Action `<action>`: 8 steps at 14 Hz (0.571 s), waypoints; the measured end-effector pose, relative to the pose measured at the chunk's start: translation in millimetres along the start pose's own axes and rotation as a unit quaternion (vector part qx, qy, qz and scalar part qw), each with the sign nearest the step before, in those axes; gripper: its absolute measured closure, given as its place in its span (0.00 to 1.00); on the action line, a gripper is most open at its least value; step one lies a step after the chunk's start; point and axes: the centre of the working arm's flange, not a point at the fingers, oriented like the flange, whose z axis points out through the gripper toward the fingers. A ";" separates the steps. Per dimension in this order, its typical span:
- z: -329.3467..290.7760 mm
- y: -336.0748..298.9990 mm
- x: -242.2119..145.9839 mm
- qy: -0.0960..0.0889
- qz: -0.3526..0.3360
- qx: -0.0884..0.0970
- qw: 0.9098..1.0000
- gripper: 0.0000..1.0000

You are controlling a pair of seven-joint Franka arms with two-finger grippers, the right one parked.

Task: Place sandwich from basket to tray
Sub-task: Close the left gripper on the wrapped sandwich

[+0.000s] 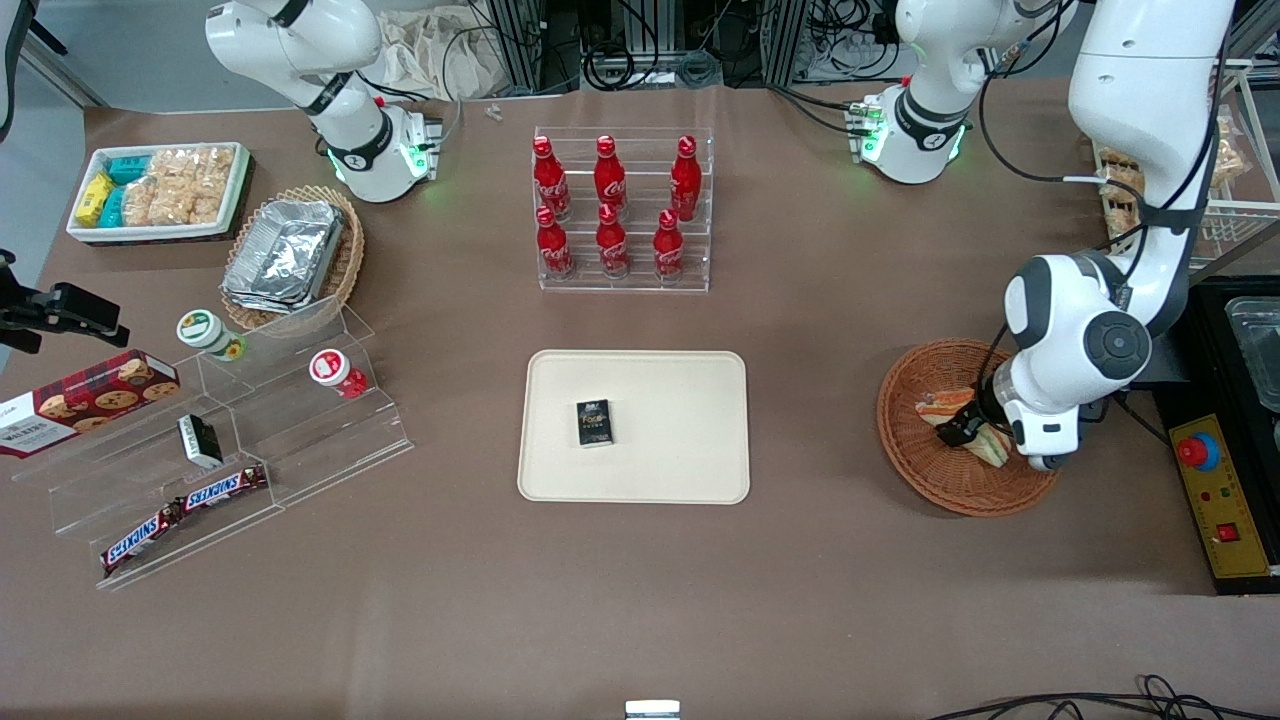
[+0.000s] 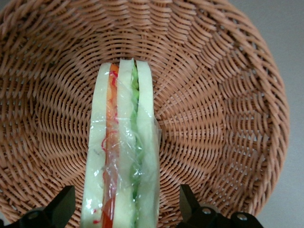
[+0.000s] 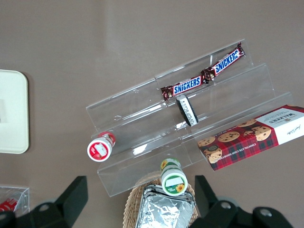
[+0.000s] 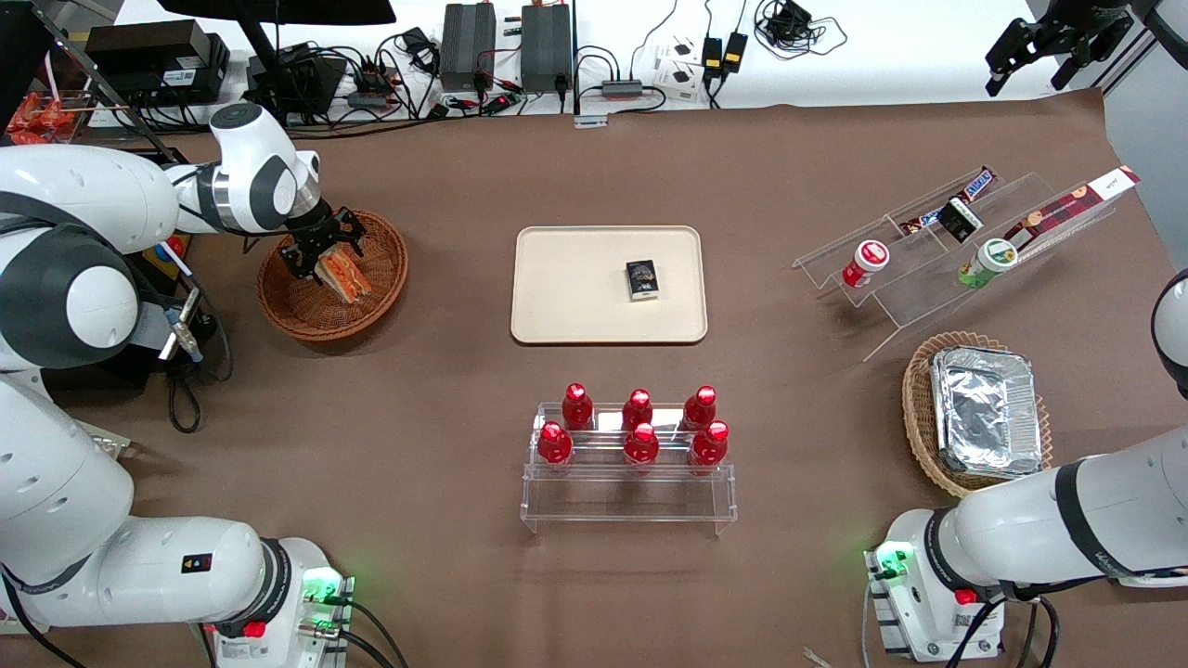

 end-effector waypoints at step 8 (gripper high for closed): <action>-2.2 0.6 1.4 0.005 -0.005 -0.003 1.000 0.77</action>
